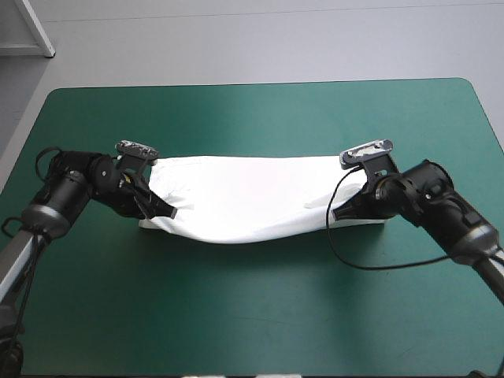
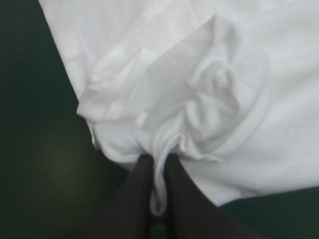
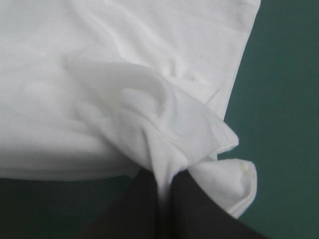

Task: Fold the cloth

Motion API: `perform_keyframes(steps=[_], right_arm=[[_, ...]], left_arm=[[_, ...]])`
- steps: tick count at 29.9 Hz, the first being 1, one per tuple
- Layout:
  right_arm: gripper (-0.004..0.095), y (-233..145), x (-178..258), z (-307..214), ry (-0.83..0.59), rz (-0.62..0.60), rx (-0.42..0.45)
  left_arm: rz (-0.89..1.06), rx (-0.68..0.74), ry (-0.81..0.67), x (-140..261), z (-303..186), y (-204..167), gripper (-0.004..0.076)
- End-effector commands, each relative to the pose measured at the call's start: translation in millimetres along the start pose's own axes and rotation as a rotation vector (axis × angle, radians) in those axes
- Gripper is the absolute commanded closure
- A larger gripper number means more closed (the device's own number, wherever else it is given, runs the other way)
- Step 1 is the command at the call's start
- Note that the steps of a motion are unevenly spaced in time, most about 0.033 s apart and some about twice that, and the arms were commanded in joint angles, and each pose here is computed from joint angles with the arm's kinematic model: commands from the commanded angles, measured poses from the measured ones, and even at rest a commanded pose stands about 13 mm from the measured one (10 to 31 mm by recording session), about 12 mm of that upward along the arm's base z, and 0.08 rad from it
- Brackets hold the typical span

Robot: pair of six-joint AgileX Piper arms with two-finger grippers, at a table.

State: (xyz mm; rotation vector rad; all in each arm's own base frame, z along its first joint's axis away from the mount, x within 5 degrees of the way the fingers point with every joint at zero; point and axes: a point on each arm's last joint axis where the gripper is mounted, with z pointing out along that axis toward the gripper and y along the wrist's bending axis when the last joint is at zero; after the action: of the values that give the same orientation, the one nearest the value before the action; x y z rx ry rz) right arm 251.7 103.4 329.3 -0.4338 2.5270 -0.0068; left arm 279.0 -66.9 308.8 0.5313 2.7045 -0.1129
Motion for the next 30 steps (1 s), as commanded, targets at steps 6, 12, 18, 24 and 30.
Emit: perform_keyframes(steps=[6,12,18,24,30], right_arm=[[0.0925,-40.0,-59.9,11.5,-0.129,0.06,0.081],[0.0925,-48.1,-91.0,22.7,-0.173,0.071,0.026],[0.0925,-45.8,-117.7,48.6,-0.177,0.069,-0.009],[0.0925,-43.1,-130.5,74.5,-0.156,0.071,-0.038],[0.0677,-39.9,-134.5,86.0,-0.174,0.079,-0.07]], left_arm=[[0.015,-0.054,-0.142,-59.0,-10.1,11.2,0.0703],[0.02,-0.066,-0.17,-90.5,1.1,17.7,0.0703],[0.011,-0.173,-0.202,-109.5,4.8,30.4,0.0703],[0.037,-0.268,-0.259,-116.4,7.1,39.0,0.0703],[0.039,-0.254,-0.278,-123.6,25.9,40.0,0.0591]])
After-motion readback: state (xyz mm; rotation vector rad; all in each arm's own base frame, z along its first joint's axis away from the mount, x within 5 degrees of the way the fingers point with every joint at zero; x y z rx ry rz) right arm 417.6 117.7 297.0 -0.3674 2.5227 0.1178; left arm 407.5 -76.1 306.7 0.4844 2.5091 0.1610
